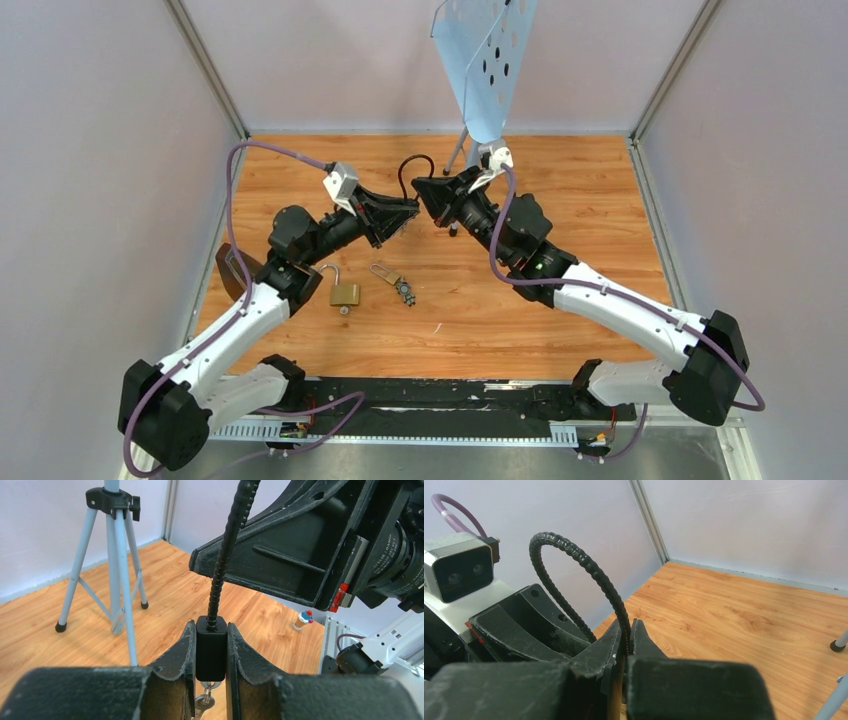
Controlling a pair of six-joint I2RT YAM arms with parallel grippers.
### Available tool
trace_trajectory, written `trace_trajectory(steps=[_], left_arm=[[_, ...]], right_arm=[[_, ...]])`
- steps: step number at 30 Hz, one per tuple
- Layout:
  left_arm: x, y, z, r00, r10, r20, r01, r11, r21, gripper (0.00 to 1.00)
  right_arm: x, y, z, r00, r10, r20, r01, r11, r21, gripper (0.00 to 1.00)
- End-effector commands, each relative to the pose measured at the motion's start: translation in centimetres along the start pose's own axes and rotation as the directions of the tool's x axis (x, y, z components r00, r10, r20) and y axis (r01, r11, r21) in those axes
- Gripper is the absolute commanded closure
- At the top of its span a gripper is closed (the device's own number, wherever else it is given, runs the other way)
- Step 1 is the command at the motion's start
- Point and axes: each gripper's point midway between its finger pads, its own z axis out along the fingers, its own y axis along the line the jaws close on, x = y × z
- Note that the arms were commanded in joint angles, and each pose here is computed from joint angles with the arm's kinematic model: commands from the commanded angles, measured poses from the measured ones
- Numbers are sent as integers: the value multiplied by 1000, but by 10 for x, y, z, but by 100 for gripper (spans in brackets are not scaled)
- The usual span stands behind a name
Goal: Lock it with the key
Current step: Lock the lock.
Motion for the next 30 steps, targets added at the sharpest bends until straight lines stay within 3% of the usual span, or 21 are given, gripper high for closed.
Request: trace_trajectory(steps=[1, 5, 10, 14, 17, 23, 30], left_arm=[[-48, 2, -6, 981, 78, 180, -67, 996, -66, 100], [-31, 3, -18, 987, 44, 152, -31, 996, -85, 100], [-26, 5, -27, 986, 10, 169, 10, 993, -115, 100], [-24, 6, -28, 985, 7, 170, 15, 992, -125, 100], [-25, 6, -28, 985, -8, 171, 29, 992, -122, 100], [-36, -9, -21, 982, -70, 173, 77, 996, -37, 100], [-64, -14, -10, 922, -361, 140, 358, 933, 42, 100]], right_arm=[[21, 27, -8, 990, 49, -131, -57, 996, -61, 100], [2, 33, -9, 993, 74, -91, -80, 995, -66, 91], [-10, 35, -12, 994, 84, -67, -89, 994, -65, 71], [-24, 44, -21, 996, 76, -47, -81, 991, -110, 38], [-33, 49, -27, 998, 53, -43, -59, 989, -136, 18], [-36, 40, -28, 992, 101, -69, -107, 990, -93, 14], [-29, 32, -34, 967, 212, -142, -227, 969, -102, 15]])
